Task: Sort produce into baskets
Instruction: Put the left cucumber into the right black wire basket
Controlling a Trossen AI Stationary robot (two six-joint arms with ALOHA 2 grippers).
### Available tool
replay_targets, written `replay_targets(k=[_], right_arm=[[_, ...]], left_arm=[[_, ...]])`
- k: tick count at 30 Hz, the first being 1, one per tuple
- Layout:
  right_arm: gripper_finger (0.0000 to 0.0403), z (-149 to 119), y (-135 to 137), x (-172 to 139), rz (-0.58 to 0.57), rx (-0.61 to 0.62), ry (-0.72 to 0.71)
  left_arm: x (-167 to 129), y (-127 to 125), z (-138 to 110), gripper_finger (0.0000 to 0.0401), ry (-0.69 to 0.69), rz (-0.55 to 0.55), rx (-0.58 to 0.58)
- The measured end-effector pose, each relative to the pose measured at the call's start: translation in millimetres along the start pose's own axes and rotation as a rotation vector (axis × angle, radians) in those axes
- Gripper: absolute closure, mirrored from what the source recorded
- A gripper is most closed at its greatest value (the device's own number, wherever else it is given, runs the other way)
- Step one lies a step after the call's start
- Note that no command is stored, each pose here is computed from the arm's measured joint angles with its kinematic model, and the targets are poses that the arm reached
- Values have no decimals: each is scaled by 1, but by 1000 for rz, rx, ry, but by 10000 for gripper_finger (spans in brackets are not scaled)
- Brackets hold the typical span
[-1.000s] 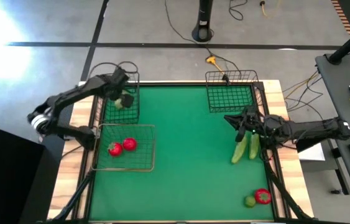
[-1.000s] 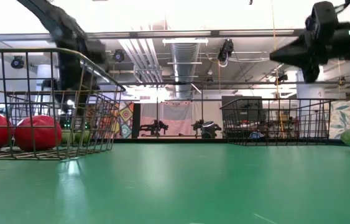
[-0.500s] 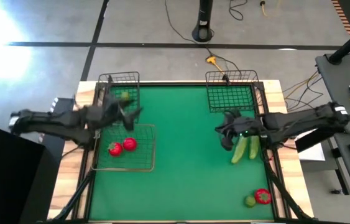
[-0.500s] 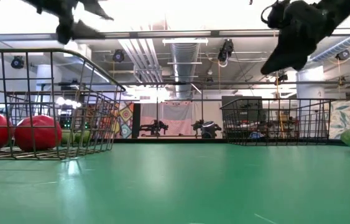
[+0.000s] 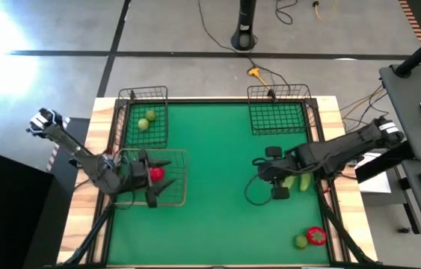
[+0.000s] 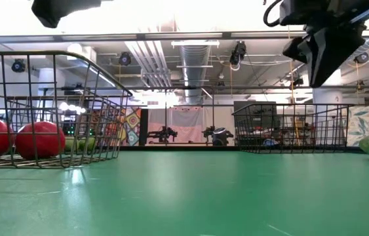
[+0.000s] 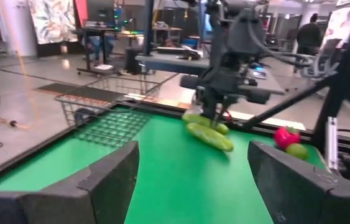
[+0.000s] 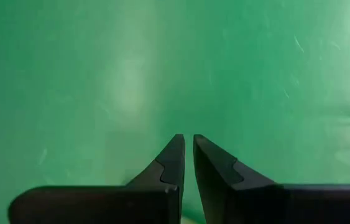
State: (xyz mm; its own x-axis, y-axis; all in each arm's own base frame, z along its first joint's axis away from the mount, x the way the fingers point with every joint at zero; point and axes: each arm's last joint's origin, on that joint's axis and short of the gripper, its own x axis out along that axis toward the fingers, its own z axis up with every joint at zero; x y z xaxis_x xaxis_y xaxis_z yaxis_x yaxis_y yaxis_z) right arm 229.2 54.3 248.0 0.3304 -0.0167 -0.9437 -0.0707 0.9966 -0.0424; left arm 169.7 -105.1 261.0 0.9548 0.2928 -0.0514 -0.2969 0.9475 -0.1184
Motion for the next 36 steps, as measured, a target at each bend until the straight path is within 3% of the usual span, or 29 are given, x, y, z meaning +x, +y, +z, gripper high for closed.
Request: replay_targets(k=[4, 8, 13, 17, 22, 27, 36], right_arm=[[350, 5, 1, 1, -26, -85, 207], [289, 6, 1, 8, -45, -148, 385], [205, 0, 3, 29, -22, -293, 507], [167, -13, 3, 43, 4, -320, 595], [152, -26, 5, 50, 95, -272, 648], [157, -42, 7, 66, 134, -376, 681], [138, -48, 6, 91, 76, -498, 755]], left_arm=[[5, -12, -8, 118, -6, -18, -12], [12, -22, -16, 118, -17, -20, -3], [19, -31, -20, 118, -66, -25, 32], [22, -36, -24, 118, -84, -26, 59], [25, -39, -32, 118, -65, -26, 77], [30, -44, -41, 118, -66, -28, 76], [35, -51, -56, 118, -58, -34, 87]])
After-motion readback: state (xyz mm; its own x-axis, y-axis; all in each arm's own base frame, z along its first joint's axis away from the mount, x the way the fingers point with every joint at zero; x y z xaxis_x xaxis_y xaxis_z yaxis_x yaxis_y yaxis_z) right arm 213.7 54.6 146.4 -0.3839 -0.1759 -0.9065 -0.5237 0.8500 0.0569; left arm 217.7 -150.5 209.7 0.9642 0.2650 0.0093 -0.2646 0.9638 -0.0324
